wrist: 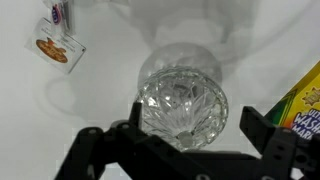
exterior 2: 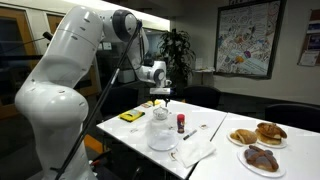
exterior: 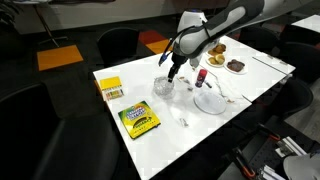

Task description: Pick up the lid from the bowl and put it on the table

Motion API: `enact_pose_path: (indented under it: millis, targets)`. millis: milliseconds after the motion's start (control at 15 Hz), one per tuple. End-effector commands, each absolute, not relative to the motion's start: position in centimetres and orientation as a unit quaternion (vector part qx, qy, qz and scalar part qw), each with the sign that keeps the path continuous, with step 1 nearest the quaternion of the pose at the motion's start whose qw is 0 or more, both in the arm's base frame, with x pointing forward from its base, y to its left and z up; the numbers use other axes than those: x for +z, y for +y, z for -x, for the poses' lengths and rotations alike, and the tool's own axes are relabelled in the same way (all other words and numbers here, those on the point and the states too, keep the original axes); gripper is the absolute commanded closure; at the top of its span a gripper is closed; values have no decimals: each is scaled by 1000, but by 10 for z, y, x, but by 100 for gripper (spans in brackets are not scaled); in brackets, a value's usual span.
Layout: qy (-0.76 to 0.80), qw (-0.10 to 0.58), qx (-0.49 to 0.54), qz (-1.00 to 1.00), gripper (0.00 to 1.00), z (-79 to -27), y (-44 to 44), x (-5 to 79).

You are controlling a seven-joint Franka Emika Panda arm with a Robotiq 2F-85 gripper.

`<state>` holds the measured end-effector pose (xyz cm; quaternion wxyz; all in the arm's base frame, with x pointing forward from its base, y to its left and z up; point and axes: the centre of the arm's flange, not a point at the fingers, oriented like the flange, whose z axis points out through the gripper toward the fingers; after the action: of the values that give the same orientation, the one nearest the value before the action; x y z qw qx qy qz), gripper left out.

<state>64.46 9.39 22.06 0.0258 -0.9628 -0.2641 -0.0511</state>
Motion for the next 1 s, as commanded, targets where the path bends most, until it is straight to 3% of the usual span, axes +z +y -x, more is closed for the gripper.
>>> enact_pose_path:
  millis: [0, 333, 400, 467, 933]
  targets:
    - [-279, 40, -63, 957, 0, -664, 98, 213]
    - [-291, 46, -62, 953, 0, -675, 116, 207]
    - [-292, 46, -62, 953, 10, -677, 116, 206]
    - [-292, 46, -62, 953, 26, -678, 118, 205]
    - [-288, 42, -64, 955, 77, -683, 116, 197]
